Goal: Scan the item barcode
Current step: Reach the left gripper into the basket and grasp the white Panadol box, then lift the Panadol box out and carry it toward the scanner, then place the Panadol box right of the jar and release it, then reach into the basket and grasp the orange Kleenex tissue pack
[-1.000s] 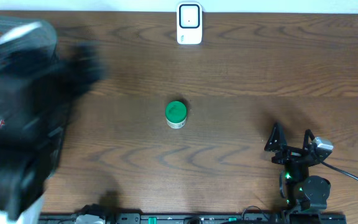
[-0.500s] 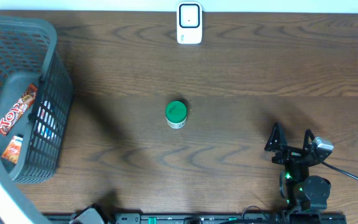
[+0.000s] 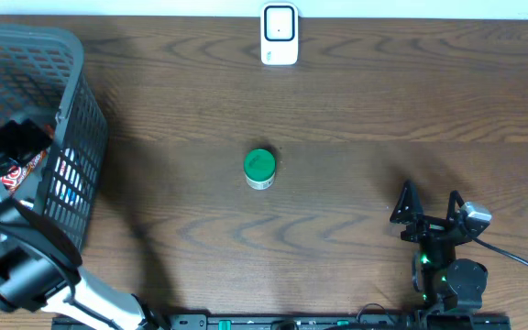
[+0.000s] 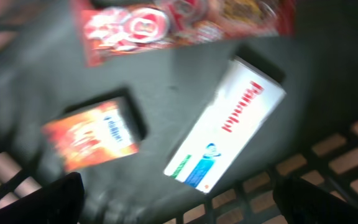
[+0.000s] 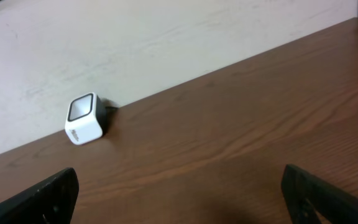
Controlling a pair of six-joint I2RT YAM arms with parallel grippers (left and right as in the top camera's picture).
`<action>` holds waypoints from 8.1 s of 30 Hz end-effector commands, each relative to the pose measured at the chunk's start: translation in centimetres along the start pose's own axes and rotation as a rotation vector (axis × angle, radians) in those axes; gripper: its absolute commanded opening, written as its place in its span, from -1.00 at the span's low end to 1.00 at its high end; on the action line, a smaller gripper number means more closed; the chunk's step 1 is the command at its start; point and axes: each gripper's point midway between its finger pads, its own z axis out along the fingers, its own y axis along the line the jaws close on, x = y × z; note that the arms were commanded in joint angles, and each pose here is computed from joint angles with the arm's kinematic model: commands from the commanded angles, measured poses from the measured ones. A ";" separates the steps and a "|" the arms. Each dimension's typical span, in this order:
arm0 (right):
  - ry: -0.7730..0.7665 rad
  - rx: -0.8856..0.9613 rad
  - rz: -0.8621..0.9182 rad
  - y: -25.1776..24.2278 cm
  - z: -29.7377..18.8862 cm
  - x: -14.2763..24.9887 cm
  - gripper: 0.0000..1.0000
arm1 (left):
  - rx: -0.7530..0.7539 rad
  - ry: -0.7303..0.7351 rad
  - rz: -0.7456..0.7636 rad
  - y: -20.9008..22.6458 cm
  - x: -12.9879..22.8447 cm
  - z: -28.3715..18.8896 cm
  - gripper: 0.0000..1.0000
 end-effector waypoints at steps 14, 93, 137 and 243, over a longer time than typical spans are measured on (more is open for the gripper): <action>-0.005 0.007 -0.012 -0.2 0.0 -0.1 0.99 | 0.113 0.071 0.295 -1.9 1.8 6.4 0.96; -0.004 0.008 -0.012 -0.2 0.0 0.0 0.99 | 0.802 -0.773 0.171 -9.2 12.7 -26.7 0.03; -0.004 0.008 -0.012 -0.2 0.0 0.0 0.99 | 0.519 -0.146 0.282 -38.5 42.4 1.2 0.03; -0.004 0.008 -0.012 -0.2 0.0 -0.1 0.99 | -0.212 -0.104 -0.513 11.1 6.2 3.9 1.00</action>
